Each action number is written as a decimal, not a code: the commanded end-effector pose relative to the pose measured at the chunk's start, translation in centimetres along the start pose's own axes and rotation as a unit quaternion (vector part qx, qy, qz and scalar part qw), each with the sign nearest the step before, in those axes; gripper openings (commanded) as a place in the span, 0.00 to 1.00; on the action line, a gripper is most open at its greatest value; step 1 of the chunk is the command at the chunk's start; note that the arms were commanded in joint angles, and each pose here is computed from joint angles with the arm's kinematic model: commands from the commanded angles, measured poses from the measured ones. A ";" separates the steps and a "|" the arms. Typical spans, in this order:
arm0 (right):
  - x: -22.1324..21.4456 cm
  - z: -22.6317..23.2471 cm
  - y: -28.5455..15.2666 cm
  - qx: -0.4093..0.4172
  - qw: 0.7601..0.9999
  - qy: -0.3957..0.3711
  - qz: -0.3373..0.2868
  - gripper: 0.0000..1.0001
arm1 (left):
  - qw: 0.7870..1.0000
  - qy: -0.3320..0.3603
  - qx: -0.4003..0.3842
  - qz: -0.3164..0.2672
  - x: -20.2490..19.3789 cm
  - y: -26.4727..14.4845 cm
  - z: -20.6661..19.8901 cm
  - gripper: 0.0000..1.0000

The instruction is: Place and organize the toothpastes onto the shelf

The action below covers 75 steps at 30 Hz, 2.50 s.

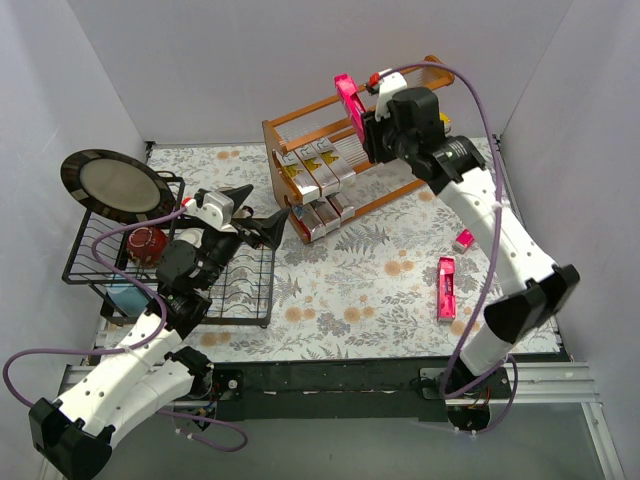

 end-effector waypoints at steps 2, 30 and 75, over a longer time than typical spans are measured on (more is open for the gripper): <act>6.9 -0.8 2.1 0.030 0.994 -0.050 -0.093 0.42 | 1.000 0.008 0.005 -0.005 0.3 0.1 0.1 0.98; 6.1 -2.4 11.0 0.034 0.994 -0.033 -0.101 0.57 | 1.000 0.013 0.006 0.005 -0.4 0.3 0.3 0.98; -3.9 -3.5 -1.3 -0.062 0.993 0.077 -0.065 0.98 | 1.000 0.008 -0.001 -0.024 1.5 -0.4 -0.1 0.98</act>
Point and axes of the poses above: each gripper's point midway between its finger pads, its own y axis out along the fingers, its own z axis along the line the jaws close on, x = y × z, the point moved 6 cm from there along -y, back along the fingers, and after that the axes turned 4 degrees about -y, right-handed, at the moved point
